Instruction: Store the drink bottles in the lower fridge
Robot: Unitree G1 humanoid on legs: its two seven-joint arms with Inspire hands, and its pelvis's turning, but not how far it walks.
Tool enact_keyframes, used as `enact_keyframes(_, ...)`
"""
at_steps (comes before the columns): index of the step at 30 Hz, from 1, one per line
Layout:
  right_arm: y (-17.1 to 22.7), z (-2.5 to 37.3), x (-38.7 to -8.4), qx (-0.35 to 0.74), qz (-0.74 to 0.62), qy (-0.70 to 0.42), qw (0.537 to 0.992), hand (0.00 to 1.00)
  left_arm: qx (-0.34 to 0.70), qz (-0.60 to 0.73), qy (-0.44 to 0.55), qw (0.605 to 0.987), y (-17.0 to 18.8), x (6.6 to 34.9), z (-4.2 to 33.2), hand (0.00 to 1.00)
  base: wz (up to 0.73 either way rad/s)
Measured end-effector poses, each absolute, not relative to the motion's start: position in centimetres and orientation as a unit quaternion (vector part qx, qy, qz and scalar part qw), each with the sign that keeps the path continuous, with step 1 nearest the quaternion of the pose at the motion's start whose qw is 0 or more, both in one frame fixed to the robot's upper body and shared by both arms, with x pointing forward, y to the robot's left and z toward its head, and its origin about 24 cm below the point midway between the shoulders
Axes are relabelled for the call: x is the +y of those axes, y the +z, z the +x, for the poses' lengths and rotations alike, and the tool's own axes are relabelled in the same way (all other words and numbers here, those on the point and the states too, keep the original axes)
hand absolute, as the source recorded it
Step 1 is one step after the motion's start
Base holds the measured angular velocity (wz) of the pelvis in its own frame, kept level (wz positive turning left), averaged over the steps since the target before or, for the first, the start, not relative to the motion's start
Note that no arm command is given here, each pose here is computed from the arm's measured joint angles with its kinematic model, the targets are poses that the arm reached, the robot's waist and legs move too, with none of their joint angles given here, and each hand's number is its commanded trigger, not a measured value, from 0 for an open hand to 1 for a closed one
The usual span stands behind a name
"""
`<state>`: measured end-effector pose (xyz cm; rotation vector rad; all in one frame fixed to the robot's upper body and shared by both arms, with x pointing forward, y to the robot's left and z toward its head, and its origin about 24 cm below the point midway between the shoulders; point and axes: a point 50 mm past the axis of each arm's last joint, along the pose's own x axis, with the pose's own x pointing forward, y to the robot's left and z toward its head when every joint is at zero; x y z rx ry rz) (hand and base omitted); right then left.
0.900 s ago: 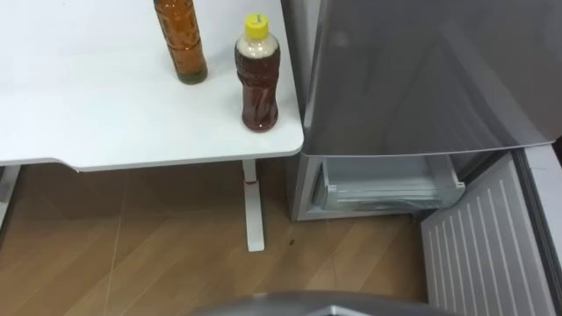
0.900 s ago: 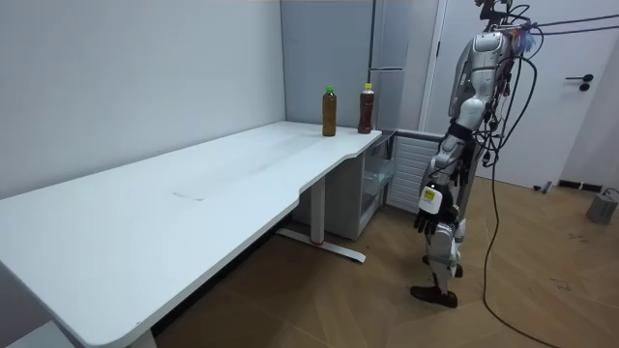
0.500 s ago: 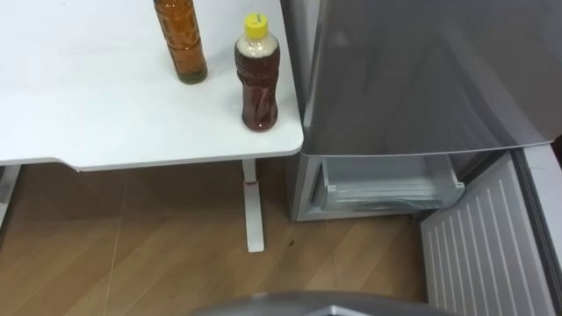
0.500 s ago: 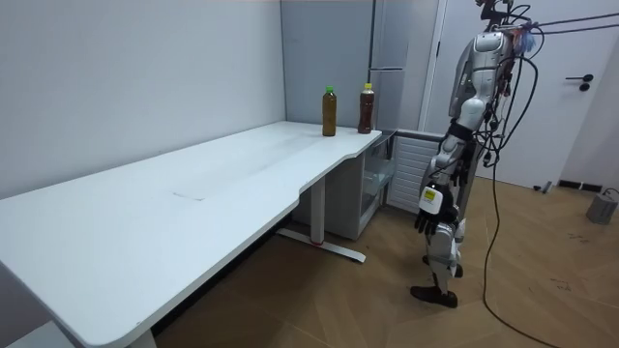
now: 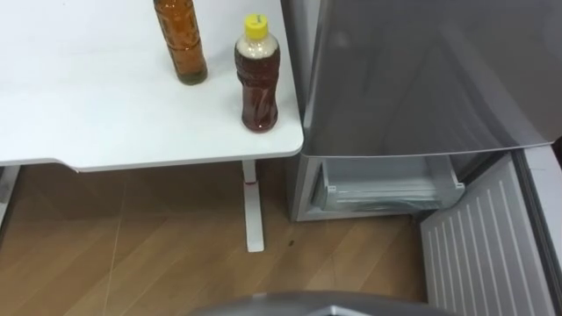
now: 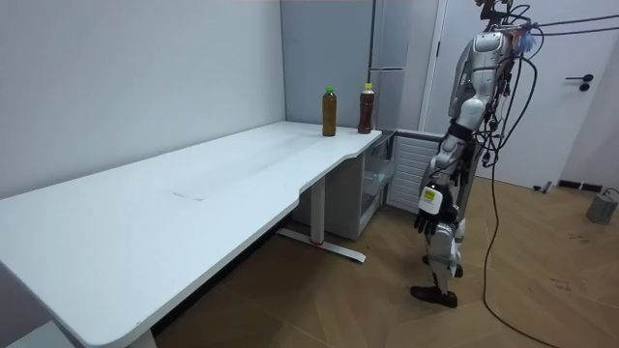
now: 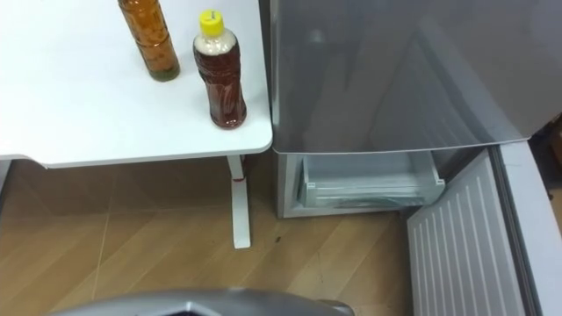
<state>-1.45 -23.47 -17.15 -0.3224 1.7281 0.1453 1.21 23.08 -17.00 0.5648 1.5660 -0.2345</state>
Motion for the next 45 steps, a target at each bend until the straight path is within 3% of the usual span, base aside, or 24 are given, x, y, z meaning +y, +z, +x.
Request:
enact_keyframes(11,-17.1,-1.6,-23.6,0.762,-0.129,0.048,0.633,0.0,0.715,0.111,0.013,0.69,-16.9,23.6,-0.2,0.0,0.0)
enact_keyframes(20,-17.0,-1.4,-23.9,0.759,-0.114,0.014,0.641,0.0,0.701,0.0,0.213,0.681,-16.7,24.5,-1.9,0.0,0.08)
enact_keyframes(30,-16.8,-0.1,-25.3,0.736,-0.102,-0.023,0.669,0.0,0.51,-0.074,0.425,0.744,-14.3,28.4,4.8,0.0,0.04)
enact_keyframes(40,-16.5,1.1,-26.1,0.706,-0.108,-0.029,0.699,0.0,0.348,-0.045,0.504,0.789,-10.0,30.5,10.2,0.0,0.0)
enact_keyframes(45,-16.5,0.4,-26.1,0.711,-0.106,-0.028,0.695,0.0,0.239,-0.042,0.529,0.813,-5.9,31.2,13.3,0.0,0.0)
